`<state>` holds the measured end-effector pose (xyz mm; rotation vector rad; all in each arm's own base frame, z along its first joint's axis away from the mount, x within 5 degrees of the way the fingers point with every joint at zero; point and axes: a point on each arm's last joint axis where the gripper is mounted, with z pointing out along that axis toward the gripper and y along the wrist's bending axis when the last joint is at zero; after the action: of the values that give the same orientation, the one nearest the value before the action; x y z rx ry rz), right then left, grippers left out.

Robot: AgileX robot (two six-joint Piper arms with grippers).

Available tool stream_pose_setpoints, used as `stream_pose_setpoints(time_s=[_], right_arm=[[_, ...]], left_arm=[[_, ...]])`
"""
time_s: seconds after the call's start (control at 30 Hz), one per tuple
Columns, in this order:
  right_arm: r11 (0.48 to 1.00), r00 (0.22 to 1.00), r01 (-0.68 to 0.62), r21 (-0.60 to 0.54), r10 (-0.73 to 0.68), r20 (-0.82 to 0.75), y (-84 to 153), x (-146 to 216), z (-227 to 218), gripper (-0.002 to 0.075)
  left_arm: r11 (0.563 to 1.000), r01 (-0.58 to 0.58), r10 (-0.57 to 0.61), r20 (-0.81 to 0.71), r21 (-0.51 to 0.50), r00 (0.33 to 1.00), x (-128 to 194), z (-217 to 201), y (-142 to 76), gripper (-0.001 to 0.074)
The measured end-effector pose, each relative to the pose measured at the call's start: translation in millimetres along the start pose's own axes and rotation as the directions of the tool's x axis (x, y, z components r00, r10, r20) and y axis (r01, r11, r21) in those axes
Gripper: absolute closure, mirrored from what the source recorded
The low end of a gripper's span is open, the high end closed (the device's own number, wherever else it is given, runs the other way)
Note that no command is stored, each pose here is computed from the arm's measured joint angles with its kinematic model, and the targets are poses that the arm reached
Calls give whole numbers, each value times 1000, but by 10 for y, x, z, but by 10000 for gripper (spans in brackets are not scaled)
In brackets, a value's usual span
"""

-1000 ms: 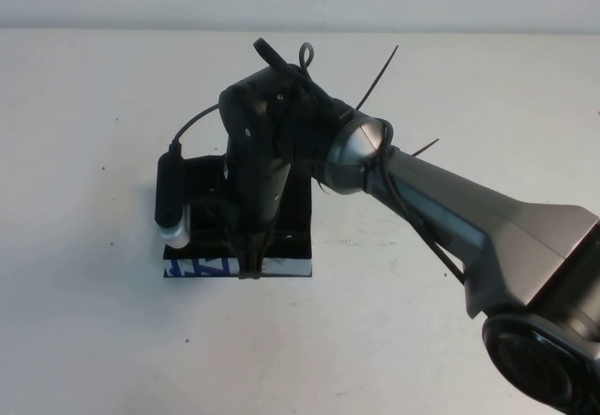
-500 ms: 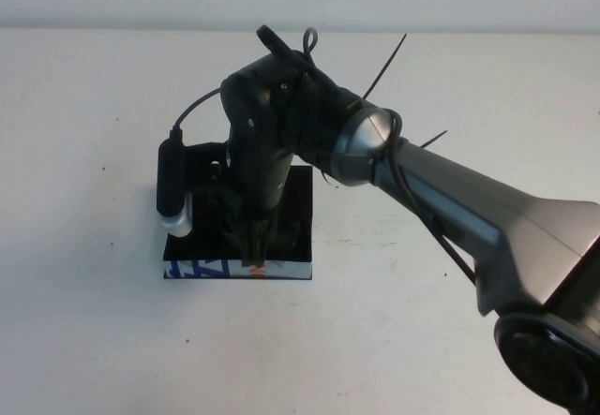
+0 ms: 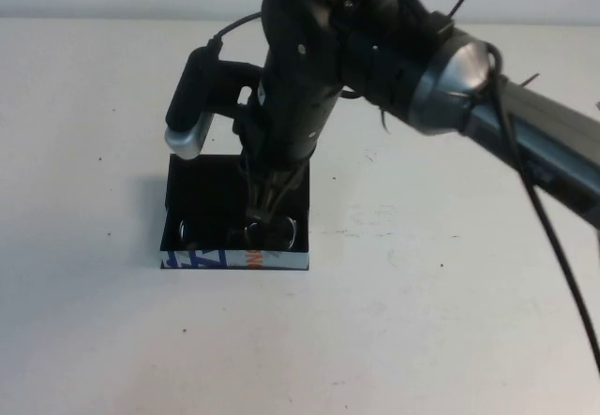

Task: Return glasses to glasses case
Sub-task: Place the glasses in the glasses case, then close the glasses case

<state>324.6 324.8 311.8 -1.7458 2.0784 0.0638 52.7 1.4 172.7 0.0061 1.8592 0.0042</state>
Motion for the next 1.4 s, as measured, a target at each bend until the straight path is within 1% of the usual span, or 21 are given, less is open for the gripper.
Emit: stream_pose_setpoints(time_s=[0.1, 0.17, 0.23, 0.43, 0.53, 0.77, 0.83, 0.9, 1.0, 1.13, 1.17, 1.2, 1.27, 1.3, 1.33, 1.4], right_arm=[[1000, 1000, -29, 5, 29, -1, 21, 105, -206, 687], [998, 998, -62, 1, 62, 8, -14, 152, -265, 715], [996, 996, -92, -16, 92, 19, -47, 186, -276, 728], [976, 978, -185, -111, 194, 76, -150, 260, -287, 737], [964, 967, -212, -161, 231, 106, -163, 262, -299, 737], [954, 958, -229, -195, 256, 125, -168, 259, -309, 737], [949, 955, -236, -208, 266, 131, -160, 250, -312, 737], [942, 949, -253, -220, 286, 133, -153, 242, -315, 737], [932, 940, -278, -233, 314, 132, -146, 235, -317, 737], [929, 938, -286, -234, 322, 130, -146, 235, -317, 737], [927, 936, -291, -236, 327, 129, -145, 234, -318, 737], [923, 932, -303, -238, 339, 126, -145, 234, -318, 737], [911, 922, -333, -244, 369, 119, -144, 232, -318, 737], [904, 915, -351, -246, 386, 115, -144, 232, -318, 737], [899, 911, -361, -247, 397, 112, -144, 232, -318, 737], [893, 905, -375, -249, 410, 108, -144, 232, -318, 737]], left_arm=[[1000, 0, 0, 0, 0, 1000, 0, 0, 0, 735], [1000, 0, 0, 0, 0, 1000, 0, 0, 0, 735], [1000, 0, 0, 0, 0, 1000, 0, 0, 0, 735], [1000, 0, 0, 0, 0, 1000, 0, 0, 0, 735], [1000, 0, 0, 0, 0, 1000, 0, 0, 0, 735], [1000, -18, 18, 13, -3, 1000, -12, 0, 3, 735], [1000, 8, -8, 65, 6, 998, -55, 0, -5, 735], [994, 104, -109, 144, 36, 984, -130, -8, -19, 735], [965, 245, -261, 232, 94, 937, -222, -27, -29, 735], [923, 349, -382, 296, 160, 876, -300, -51, -34, 735], [892, 413, -451, 290, 186, 844, -307, -53, -34, 735], [843, 492, -536, 274, 216, 798, -312, -55, -35, 735], [762, 602, -646, 219, 237, 731, -330, -40, -37, 735], [743, 629, -667, 180, 228, 723, -354, -29, -44, 735], [739, 638, -670, 143, 215, 728, -380, -19, -53, 735], [763, 621, -636, 34, 179, 771, -459, 10, -92, 735]])
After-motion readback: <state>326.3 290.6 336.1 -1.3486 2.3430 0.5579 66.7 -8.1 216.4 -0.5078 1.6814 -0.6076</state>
